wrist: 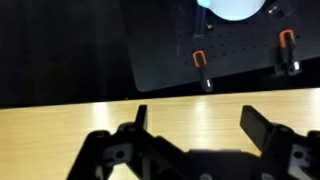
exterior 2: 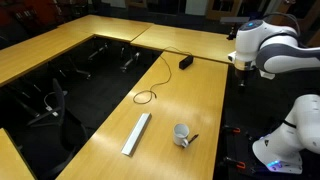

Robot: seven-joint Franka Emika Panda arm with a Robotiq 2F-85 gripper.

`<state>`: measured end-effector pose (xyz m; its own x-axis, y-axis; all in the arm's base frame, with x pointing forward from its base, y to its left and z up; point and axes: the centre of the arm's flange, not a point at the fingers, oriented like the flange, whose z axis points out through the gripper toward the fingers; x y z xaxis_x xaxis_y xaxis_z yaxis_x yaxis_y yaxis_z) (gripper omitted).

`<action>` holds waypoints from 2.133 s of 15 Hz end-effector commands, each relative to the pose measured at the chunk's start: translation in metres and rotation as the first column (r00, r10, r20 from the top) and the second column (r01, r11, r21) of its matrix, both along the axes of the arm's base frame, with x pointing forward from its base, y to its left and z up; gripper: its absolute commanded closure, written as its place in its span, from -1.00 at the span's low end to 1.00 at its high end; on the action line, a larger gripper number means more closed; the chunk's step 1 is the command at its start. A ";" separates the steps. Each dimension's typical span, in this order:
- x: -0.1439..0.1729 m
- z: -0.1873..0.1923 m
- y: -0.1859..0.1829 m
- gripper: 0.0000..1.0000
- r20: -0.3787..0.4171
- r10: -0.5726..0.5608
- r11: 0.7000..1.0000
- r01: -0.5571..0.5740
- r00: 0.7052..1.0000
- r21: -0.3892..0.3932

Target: Put the pen in the mug

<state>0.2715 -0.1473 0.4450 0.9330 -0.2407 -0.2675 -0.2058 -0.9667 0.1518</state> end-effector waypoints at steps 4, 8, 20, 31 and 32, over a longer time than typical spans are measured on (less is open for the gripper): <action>0.009 -0.014 0.008 -1.00 0.056 0.116 0.993 -0.116 0.992 -0.007; 0.033 -0.045 0.022 -1.00 0.104 0.283 0.955 -0.290 0.954 0.061; 0.077 -0.123 0.092 -1.00 0.312 0.752 0.565 -0.812 0.580 0.149; 0.083 -0.140 0.105 -1.00 0.274 0.781 0.528 -0.827 0.562 0.192; 0.087 -0.149 0.107 -1.00 0.253 0.803 0.510 -0.842 0.540 0.178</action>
